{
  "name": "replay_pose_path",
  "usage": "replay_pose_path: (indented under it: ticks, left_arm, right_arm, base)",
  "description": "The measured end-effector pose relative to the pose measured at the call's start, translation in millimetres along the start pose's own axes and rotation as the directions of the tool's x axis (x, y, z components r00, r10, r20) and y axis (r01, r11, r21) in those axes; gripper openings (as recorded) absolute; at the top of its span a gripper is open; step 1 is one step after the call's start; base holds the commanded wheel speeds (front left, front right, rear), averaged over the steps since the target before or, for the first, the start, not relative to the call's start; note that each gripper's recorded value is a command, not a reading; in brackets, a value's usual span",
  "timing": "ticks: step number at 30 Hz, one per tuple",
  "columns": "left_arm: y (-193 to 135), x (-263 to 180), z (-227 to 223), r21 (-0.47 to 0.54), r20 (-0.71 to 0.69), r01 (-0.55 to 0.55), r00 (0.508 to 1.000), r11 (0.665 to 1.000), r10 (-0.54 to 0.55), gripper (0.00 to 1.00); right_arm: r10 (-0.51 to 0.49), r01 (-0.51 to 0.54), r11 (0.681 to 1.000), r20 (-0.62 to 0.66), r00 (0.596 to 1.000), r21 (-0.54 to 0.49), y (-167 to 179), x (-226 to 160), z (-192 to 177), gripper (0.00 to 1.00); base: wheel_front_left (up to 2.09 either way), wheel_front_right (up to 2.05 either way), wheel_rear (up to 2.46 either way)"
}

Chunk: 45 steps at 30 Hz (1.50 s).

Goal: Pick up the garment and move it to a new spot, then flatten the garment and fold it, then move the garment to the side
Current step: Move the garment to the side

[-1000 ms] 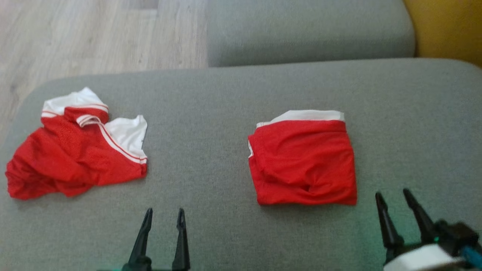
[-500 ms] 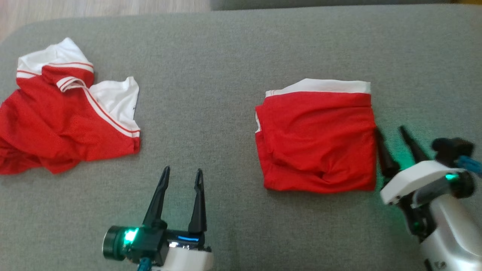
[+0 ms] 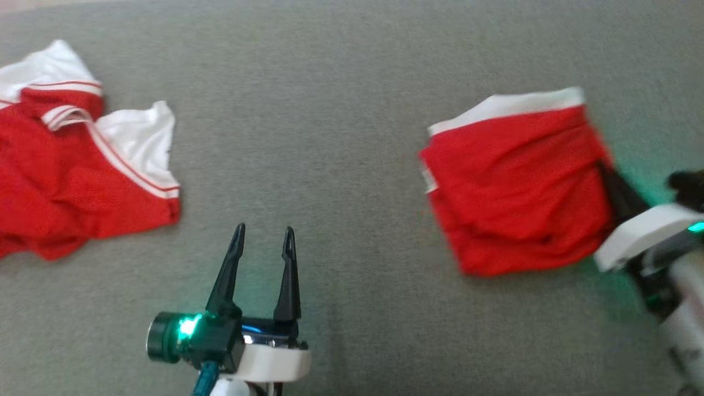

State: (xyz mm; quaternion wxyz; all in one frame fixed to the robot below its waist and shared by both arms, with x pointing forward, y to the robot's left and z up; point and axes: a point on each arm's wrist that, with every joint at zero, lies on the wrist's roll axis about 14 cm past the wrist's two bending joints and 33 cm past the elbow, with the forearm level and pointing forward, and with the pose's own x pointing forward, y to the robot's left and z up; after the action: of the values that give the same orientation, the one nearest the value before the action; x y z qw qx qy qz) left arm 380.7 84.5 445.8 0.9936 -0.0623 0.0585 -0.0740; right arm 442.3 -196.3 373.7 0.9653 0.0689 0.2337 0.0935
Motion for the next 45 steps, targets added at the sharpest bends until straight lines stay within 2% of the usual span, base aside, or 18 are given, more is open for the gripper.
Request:
replay_pose_path:
  ticks: [3,7,12,16,17,18,20,22,23,29,33,35,36,39,41,45]
  left_arm:
    - [-8,12,0,-0.006,0.007,0.033,0.999,0.999,-0.033,1.00]
    - [-21,34,-2,-0.003,0.017,0.089,0.996,0.996,-0.089,1.00]
    - [-36,56,-12,-0.004,0.012,0.161,0.987,0.987,-0.161,1.00]
    - [-40,70,-25,-0.015,-0.007,0.187,0.982,0.982,-0.187,1.00]
    - [-42,72,-29,-0.019,-0.014,0.194,0.981,0.981,-0.195,1.00]
    - [-44,74,-32,-0.022,-0.020,0.202,0.979,0.979,-0.203,1.00]
    - [-48,77,-34,-0.025,-0.024,0.219,0.975,0.975,-0.219,1.00]
    - [-50,79,-28,-0.021,-0.006,0.225,0.974,0.974,-0.225,1.00]
    - [-51,79,-23,-0.019,0.007,0.225,0.974,0.974,-0.225,1.00]
    - [-46,67,18,-0.029,0.095,0.189,0.978,0.982,-0.186,1.00]
    - [-26,41,21,-0.023,0.075,0.092,0.993,0.996,-0.090,1.00]
    - [-14,26,20,-0.019,0.062,0.041,0.997,0.999,-0.040,1.00]
    - [-14,26,20,-0.019,0.062,0.041,0.997,0.999,-0.040,1.00]
    - [-3,4,30,-0.014,0.085,-0.003,0.996,1.000,0.004,1.00]
    - [0,-10,41,-0.011,0.117,-0.012,0.993,1.000,0.014,1.00]
    - [15,-38,63,-0.008,0.190,-0.069,0.979,0.998,0.069,1.00]
  right_arm:
    - [-0.081,0.082,0.993,0.011,0.997,-0.083,-44,-5,16,0.00]
    - [-0.204,0.205,0.964,0.023,0.979,-0.172,-106,-18,35,0.00]
    - [-0.359,0.347,0.896,0.006,0.933,-0.277,-177,-45,44,0.00]
    - [-0.440,0.430,0.841,0.050,0.897,-0.328,-212,-54,63,0.00]
    - [-0.454,0.452,0.826,0.078,0.888,-0.336,-218,-55,71,0.54]
    - [-0.463,0.471,0.809,0.113,0.879,-0.350,-222,-56,81,1.00]
    - [-0.481,0.502,0.784,0.153,0.863,-0.366,-228,-58,94,1.00]
    - [-0.468,0.499,0.788,0.177,0.866,-0.360,-219,-54,97,1.00]
    - [-0.450,0.483,0.801,0.177,0.876,-0.354,-208,-48,93,1.00]
    - [-0.271,0.298,0.922,0.140,0.952,-0.248,-107,-22,45,1.00]
    - [-0.149,0.162,0.981,0.125,0.981,-0.105,-34,-28,7,1.00]
    - [-0.097,0.104,0.994,0.139,0.986,-0.042,-3,-35,-2,1.00]
    - [-0.097,0.104,0.994,0.139,0.986,-0.042,-3,-35,-2,1.00]
    - [-0.041,0.035,0.999,0.192,0.980,0.034,34,-47,1,1.00]
    - [-0.011,-0.010,0.997,0.271,0.963,0.077,56,-58,18,1.00]
    - [0.040,-0.057,0.998,0.429,0.902,0.026,79,-91,58,1.00]
  base:
    - [0.00,0.00,0.00]
    - [0.00,0.00,0.00]
    - [0.00,0.00,0.00]
    - [0.00,0.00,0.00]
    - [0.00,0.00,0.00]
    - [0.00,0.00,0.00]
    - [0.00,0.00,0.00]
    - [0.00,0.00,0.00]
    - [0.00,0.00,0.00]
    - [0.00,0.00,0.00]
    - [0.00,0.00,0.00]
    - [0.00,0.00,0.00]
    - [0.00,0.00,0.00]
    - [0.00,0.00,0.00]
    - [0.00,0.00,0.00]
    - [0.00,0.00,0.00]
